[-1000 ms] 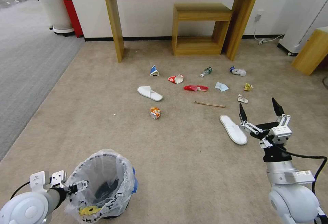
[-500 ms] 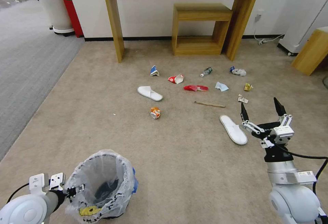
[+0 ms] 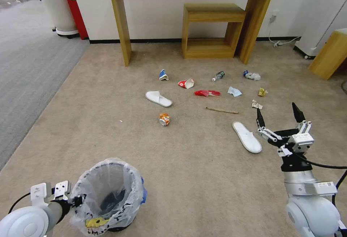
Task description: Pick up the trash bin and place the garbage on the floor into it.
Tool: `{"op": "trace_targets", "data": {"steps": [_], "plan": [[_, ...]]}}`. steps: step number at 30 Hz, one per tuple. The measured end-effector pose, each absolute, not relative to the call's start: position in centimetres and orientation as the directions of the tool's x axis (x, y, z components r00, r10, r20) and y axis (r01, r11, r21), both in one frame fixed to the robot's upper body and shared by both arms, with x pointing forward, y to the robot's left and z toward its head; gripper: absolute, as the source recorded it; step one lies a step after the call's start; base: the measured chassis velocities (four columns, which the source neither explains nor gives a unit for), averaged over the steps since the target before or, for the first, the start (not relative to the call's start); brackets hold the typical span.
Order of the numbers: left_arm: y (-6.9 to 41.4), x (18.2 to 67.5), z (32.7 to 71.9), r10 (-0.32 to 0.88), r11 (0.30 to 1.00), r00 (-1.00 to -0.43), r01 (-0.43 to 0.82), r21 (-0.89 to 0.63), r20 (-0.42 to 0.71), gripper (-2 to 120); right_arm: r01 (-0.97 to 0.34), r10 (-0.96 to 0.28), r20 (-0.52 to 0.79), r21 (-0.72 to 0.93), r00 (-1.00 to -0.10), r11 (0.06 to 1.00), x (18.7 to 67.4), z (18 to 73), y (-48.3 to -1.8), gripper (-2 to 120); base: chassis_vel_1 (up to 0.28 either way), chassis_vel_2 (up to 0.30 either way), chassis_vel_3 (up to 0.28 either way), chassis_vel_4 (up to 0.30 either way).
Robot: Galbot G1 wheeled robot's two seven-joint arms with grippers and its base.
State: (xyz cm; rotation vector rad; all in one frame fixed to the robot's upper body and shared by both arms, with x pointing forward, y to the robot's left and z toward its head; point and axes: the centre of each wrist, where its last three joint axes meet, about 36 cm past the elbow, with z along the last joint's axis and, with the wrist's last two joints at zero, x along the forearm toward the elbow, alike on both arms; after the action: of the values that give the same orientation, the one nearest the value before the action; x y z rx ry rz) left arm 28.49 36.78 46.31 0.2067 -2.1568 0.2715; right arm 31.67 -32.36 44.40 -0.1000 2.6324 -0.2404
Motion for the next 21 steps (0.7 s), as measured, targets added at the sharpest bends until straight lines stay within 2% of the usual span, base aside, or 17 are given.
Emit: {"op": "trace_targets", "data": {"steps": [11, 15, 19, 21], "plan": [[36.0, 27.9, 46.5, -0.032, 0.958, -0.556, -0.255, -0.134, 0.831, 1, -0.023, -0.111, -0.467, -0.190, -0.877, 0.981, 31.8, 44.5, -32.5, 100, 0.000, 0.000, 0.000, 0.000], [35.6, 28.0, 48.3, -0.026, 0.962, -0.588, -0.235, -0.140, 0.809, 1, -0.022, -0.110, -0.466, -0.190, -0.878, 0.981, 31.7, 44.5, -32.5, 100, 0.000, 0.000, 0.000, 0.000], [33.9, 28.1, 53.0, 0.000, 0.966, -0.678, -0.191, -0.176, 0.736, 1, -0.017, -0.104, -0.466, -0.186, -0.879, 0.982, 31.9, 44.5, -32.4, 100, 0.000, 0.000, 0.000, 0.000], [33.4, 28.0, 54.1, 0.008, 0.968, -0.694, -0.176, -0.181, 0.720, 1, -0.016, -0.102, -0.466, -0.185, -0.879, 0.983, 32.0, 44.5, -32.4, 100, 0.000, 0.000, 0.000, 0.000]]}}
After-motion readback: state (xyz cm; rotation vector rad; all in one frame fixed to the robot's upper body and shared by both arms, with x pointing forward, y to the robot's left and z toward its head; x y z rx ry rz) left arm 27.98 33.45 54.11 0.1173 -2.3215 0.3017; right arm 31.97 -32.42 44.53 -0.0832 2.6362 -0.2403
